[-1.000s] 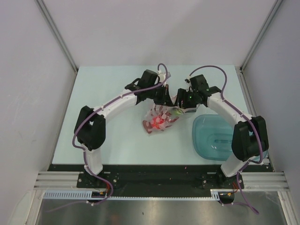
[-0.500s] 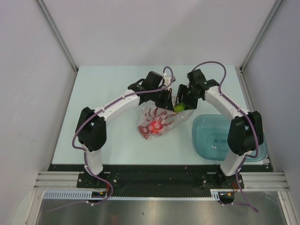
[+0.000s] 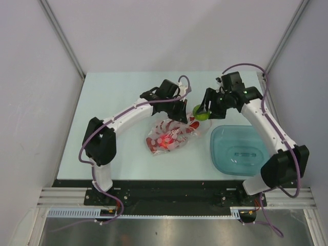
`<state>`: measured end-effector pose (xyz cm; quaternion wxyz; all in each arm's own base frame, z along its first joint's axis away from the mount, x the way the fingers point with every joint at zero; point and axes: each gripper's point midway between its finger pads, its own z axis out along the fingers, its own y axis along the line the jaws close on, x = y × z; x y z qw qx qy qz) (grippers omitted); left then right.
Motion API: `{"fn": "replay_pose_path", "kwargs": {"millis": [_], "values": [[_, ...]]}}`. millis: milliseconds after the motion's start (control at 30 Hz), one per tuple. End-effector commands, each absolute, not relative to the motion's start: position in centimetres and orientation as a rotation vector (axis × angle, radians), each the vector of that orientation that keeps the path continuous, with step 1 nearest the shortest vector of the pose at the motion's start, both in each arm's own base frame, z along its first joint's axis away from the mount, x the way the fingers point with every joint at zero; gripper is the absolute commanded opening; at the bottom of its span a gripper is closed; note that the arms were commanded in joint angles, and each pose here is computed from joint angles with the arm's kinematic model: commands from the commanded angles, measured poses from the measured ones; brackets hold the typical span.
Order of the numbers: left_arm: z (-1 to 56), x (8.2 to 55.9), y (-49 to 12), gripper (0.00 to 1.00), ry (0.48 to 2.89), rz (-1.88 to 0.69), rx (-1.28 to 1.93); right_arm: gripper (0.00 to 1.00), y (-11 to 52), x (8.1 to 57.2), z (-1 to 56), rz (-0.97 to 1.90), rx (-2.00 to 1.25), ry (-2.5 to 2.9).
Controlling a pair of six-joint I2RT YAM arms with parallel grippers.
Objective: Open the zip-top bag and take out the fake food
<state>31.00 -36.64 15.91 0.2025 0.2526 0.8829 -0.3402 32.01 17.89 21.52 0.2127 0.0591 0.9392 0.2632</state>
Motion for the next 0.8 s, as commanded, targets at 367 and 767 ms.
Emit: {"fn": "replay_pose_path", "kwargs": {"millis": [367, 767], "values": [[21.1, 33.8, -36.3, 0.0, 2.36, -0.943, 0.665, 0.24, 5.1, 23.4, 14.5, 0.367, 0.534, 2.737], [24.3, 33.8, -36.3, 0.0, 2.319, -0.947, 0.663, 0.43, 7.0, 25.7, 8.5, 0.513, 0.512, 2.82]]}}
